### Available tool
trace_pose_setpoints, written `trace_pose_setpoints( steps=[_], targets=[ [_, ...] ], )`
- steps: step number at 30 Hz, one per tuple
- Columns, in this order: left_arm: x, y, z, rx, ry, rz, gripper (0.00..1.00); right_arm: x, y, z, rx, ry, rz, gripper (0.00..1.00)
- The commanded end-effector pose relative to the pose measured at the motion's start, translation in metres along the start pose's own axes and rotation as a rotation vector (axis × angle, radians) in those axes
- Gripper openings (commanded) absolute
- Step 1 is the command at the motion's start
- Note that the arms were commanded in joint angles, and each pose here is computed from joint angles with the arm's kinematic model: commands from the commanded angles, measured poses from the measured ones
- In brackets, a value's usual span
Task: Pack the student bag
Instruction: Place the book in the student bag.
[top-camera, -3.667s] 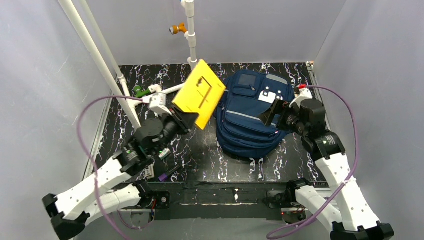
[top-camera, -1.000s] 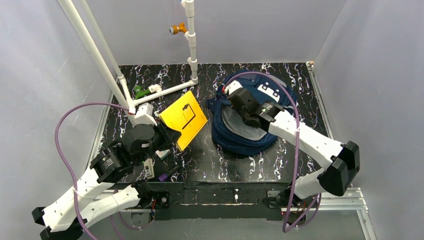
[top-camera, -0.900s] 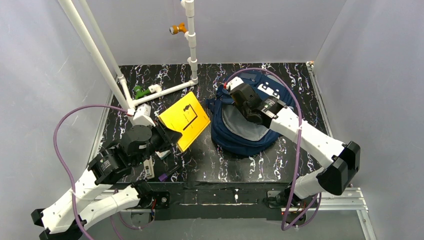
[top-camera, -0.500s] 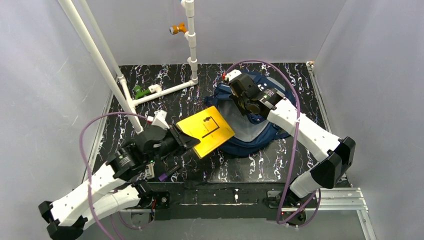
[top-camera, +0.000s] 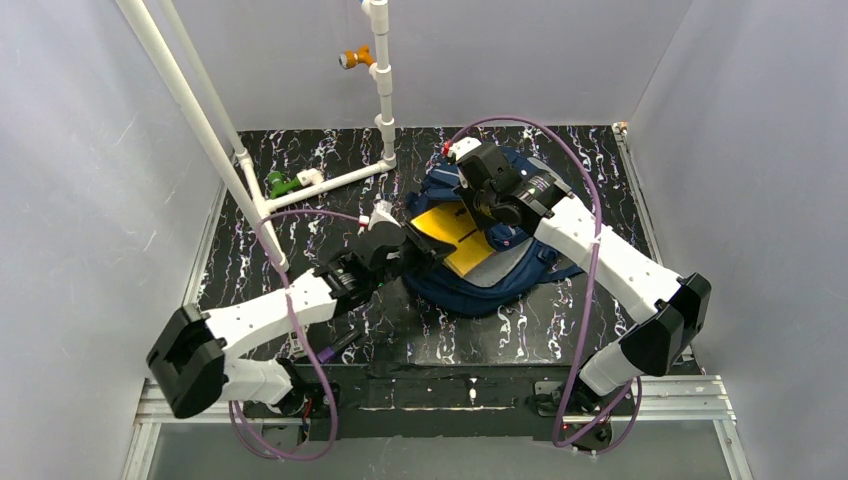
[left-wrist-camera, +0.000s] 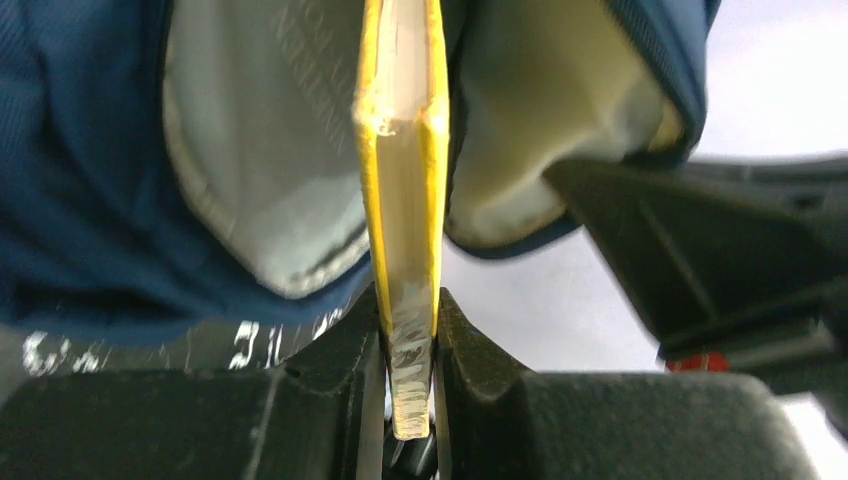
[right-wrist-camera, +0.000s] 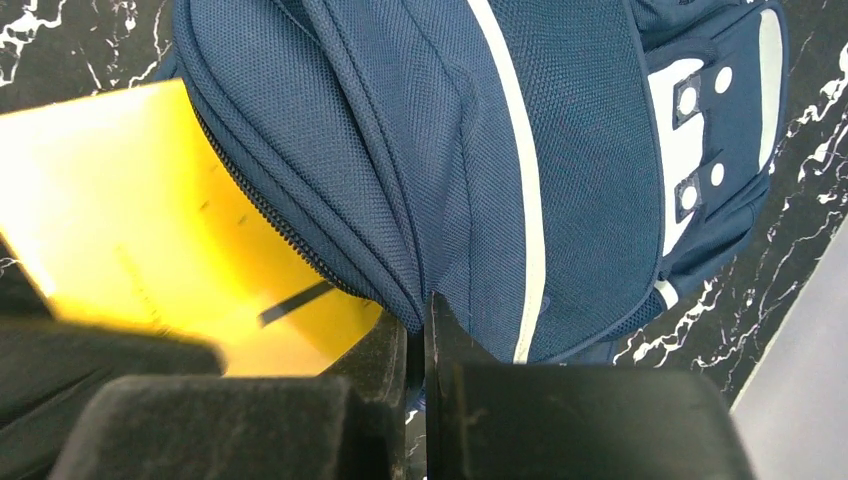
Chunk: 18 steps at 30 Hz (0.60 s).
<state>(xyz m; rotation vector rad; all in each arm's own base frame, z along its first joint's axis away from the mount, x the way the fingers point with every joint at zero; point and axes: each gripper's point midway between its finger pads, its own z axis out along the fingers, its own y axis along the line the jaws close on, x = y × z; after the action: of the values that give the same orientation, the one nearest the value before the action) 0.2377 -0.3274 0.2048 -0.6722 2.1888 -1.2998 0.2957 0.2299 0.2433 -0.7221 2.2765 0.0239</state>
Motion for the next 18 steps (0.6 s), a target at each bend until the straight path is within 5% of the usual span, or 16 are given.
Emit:
trace_pose_setpoints(
  steps=[1, 6, 7, 11, 13, 18],
  targets=[
    [-0.050, -0.076, 0.017, 0.213, -0.244, -0.044, 0.00, -0.067, 0.007, -0.045, -0.098, -0.311, 0.147, 0.01],
    [-0.050, -0.070, 0.117, 0.170, -0.259, -0.077, 0.00, -0.056, -0.004, -0.051, -0.057, -0.304, 0.131, 0.01],
    [-0.042, -0.061, 0.123, 0.156, -0.212, -0.077, 0.07, -0.051, -0.012, -0.052, -0.024, -0.292, 0.115, 0.01],
    [-0.021, -0.038, 0.110, 0.133, -0.087, 0.011, 0.56, -0.045, -0.016, -0.047, -0.022, -0.299, 0.125, 0.01],
    [-0.018, -0.037, 0.087, 0.123, -0.059, 0.109, 0.98, -0.043, -0.014, -0.044, -0.036, -0.295, 0.125, 0.01],
    [-0.016, -0.032, 0.049, 0.127, -0.043, 0.184, 0.98, -0.041, -0.015, -0.043, -0.043, -0.293, 0.125, 0.01]
  ],
)
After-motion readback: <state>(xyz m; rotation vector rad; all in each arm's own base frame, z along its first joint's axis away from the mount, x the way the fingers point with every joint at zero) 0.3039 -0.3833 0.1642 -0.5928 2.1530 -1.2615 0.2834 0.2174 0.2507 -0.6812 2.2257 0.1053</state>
